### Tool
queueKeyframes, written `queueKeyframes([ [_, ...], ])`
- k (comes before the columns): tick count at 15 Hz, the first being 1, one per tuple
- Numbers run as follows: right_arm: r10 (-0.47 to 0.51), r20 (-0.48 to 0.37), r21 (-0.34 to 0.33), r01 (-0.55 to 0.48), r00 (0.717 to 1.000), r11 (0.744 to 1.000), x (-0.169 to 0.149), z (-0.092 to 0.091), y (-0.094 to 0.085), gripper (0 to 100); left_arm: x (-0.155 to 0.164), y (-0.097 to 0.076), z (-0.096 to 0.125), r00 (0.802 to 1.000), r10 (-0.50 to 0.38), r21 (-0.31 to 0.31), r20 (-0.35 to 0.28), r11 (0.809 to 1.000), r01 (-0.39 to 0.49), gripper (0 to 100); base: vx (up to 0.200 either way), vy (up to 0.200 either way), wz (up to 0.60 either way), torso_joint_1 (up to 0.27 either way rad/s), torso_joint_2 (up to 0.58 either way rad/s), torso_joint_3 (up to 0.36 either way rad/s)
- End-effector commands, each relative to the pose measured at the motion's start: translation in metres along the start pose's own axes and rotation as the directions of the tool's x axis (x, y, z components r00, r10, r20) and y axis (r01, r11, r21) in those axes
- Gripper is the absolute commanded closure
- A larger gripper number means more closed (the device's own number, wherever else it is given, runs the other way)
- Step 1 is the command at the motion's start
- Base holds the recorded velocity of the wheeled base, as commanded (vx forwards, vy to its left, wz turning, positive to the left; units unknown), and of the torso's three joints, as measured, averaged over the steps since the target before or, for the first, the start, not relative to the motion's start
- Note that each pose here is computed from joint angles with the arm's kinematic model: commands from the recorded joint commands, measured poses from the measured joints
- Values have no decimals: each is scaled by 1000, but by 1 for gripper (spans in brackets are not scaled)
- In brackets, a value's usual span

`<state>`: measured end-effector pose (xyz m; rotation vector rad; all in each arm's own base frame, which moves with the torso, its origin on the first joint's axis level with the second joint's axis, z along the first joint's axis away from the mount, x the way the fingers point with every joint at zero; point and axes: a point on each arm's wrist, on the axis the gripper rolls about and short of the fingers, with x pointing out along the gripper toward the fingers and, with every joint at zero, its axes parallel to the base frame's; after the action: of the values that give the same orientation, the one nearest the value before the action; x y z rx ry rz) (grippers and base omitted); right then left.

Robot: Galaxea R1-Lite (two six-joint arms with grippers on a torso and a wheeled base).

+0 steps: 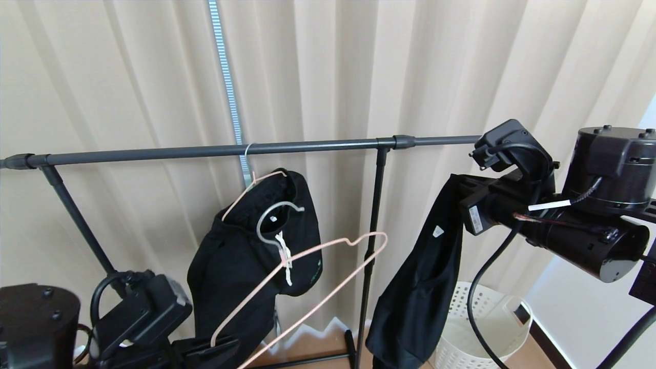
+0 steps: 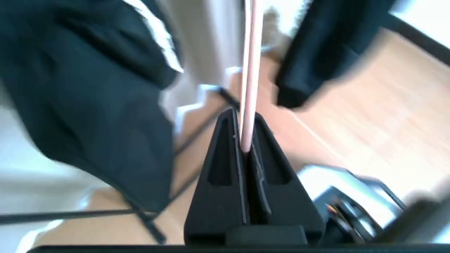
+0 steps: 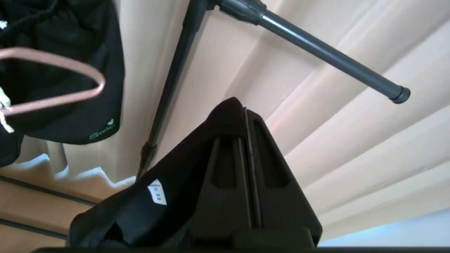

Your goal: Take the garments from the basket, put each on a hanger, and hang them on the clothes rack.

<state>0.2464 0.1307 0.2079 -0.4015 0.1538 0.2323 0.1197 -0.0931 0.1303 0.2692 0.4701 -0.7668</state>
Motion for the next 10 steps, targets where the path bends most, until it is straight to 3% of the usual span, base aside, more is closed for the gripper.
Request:
queueKeyframes([
  [1, 6, -18, -6, -6, 1000, 1000, 7, -4, 4, 100, -16, -2, -7, 999, -1, 12, 48, 1000, 0, 100, 0, 0, 0, 0, 0, 0],
  [7, -106, -32, -2, 106, 994, 994, 35, -12, 13, 100, -7, -2, -4, 1000, -15, 11, 27, 1000, 15, 100, 0, 0, 0, 0, 0, 0],
  [10, -144, -24, 3, 144, 989, 990, 42, -16, 18, 100, 5, -2, -2, 996, -80, 8, 38, 997, 79, 100, 0, 0, 0, 0, 0, 0],
])
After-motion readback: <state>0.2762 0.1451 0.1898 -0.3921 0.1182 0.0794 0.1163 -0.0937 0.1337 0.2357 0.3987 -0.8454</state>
